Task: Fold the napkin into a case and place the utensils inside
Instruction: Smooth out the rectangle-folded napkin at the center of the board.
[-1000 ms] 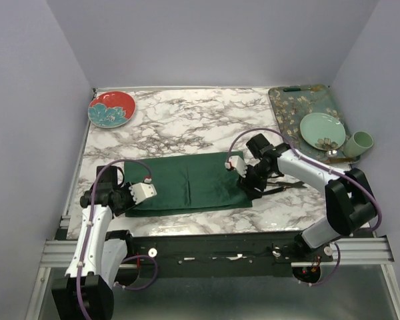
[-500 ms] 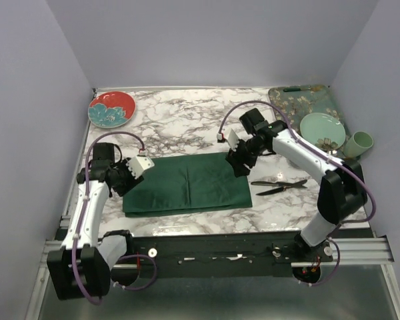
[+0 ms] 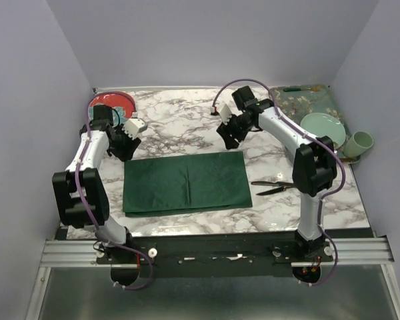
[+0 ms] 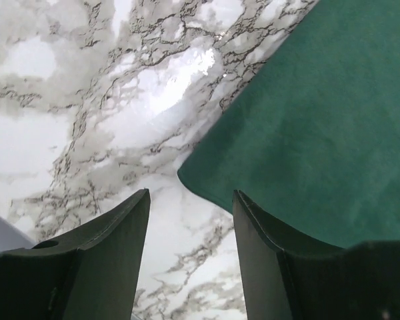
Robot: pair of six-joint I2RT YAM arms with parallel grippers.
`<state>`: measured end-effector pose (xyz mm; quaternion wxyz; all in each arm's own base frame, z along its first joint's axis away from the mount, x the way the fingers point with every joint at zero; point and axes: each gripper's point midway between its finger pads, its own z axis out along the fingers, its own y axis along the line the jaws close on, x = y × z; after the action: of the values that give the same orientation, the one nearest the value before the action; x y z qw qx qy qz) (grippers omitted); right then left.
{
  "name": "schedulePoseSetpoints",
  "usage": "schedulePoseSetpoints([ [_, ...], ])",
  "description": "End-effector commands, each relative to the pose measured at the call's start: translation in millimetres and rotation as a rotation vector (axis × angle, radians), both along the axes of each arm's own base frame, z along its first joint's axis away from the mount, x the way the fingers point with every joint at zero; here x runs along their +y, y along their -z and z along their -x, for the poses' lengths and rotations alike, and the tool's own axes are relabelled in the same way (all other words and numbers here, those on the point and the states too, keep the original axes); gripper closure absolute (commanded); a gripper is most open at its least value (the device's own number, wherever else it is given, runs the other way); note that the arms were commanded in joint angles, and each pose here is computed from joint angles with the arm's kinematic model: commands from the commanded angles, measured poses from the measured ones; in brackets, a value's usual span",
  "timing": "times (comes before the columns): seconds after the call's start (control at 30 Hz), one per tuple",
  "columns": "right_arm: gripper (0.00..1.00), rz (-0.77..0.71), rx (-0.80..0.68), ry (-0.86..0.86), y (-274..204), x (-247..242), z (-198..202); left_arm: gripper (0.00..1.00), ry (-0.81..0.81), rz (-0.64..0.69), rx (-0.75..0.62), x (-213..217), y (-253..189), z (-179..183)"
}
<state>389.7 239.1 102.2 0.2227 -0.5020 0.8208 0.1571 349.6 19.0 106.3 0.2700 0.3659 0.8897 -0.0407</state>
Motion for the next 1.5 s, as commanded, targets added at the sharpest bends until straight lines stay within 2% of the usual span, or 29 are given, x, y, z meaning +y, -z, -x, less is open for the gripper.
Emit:
schedulePoseSetpoints([
  [0.0, 0.34, 0.052, -0.029, -0.051, 15.4, -1.7, -23.2, 0.38, 0.052, 0.004, 0.07, 1.0, 22.5, -12.2],
  [0.2, 0.34, 0.082, 0.032, -0.104, 44.5, -3.4, -16.7, 0.39, 0.081, -0.012, 0.125, 2.0, 48.5, -18.9],
  [0.37, 0.39, 0.121, 0.066, -0.124, 67.9, -10.6, -8.3, 0.48, 0.108, -0.044, 0.16, 4.8, 64.1, -16.4],
  [0.4, 0.41, 0.127, 0.063, -0.125, 70.8, -12.6, -8.5, 0.51, 0.11, -0.045, 0.167, 5.0, 67.1, -15.7],
  [0.43, 0.44, 0.136, 0.053, -0.122, 74.3, -13.8, -11.0, 0.61, 0.108, -0.049, 0.163, 5.7, 68.2, -16.8],
  [0.53, 0.53, 0.148, 0.059, -0.129, 82.5, -16.2, -9.3, 0.77, 0.108, -0.041, 0.171, 4.7, 72.0, -17.9],
  [0.57, 0.56, 0.149, 0.061, -0.129, 83.4, -16.1, -9.5, 0.79, 0.106, -0.036, 0.174, 4.1, 73.2, -18.4],
  [0.6, 0.63, 0.149, 0.06, -0.13, 83.6, -16.0, -9.8, 0.82, 0.104, -0.028, 0.177, 2.0, 74.3, -20.5],
  [0.67, 0.7, 0.154, 0.054, -0.131, 85.2, -16.3, -11.9, 0.92, 0.094, -0.025, 0.178, 2.3, 75.6, -23.5],
  [0.7, 0.81, 0.158, 0.052, -0.132, 86.7, -16.1, -12.7, 0.96, 0.087, -0.019, 0.181, 2.5, 77.4, -26.0],
  [0.73, 0.86, 0.163, 0.043, -0.131, 86.1, -16.4, -15.2, 1.0, 0.084, -0.02, 0.183, 2.8, 78.0, -27.5],
  [0.8, 0.99, 0.171, 0.03, -0.128, 86.4, -17.6, -19.3, 1.0, 0.078, -0.014, 0.177, 2.5, 77.3, -33.1],
  [0.9, 0.99, 0.182, -0.014, -0.099, 81.9, -18.5, -33.6, 1.0, 0.056, -0.008, 0.144, 3.7, 71.7, -47.3],
  [1.2, 0.99, 0.201, -0.233, 0.059, 45.3, -30.7, -122.5, 1.0, -0.028, -0.039, 0.024, 18.0, 50.3, -112.9],
  [1.27, 0.89, 0.211, -0.243, 0.061, 41.8, -31.3, -127.2, 0.84, -0.038, -0.036, 0.008, 18.1, 43.8, -120.1],
  [1.3, 0.68, 0.206, -0.244, 0.061, 36.7, -30.7, -126.3, 0.73, -0.032, -0.014, -0.013, 17.7, 31.9, -123.1],
  [1.33, 0.57, 0.193, -0.226, 0.051, 34.4, -30.1, -120.2, 0.58, -0.019, 0.002, -0.007, 14.4, 27.0, -117.9],
  [1.37, 0.5, 0.171, -0.243, 0.044, 15.6, -28.5, -115.0, 0.54, -0.009, 0.009, -0.017, 13.9, 19.4, -113.9],
  [1.4, 0.4, 0.171, -0.211, 0.024, 20.9, -31.7, -101.6, 0.51, 0.028, 0.028, -0.036, 8.7, 7.1, -104.5],
  [1.47, 0.33, 0.107, -0.205, -0.024, -6.2, -27.3, -78.3, 0.45, 0.06, 0.046, 0.003, 6.2, 2.1, -79.0],
])
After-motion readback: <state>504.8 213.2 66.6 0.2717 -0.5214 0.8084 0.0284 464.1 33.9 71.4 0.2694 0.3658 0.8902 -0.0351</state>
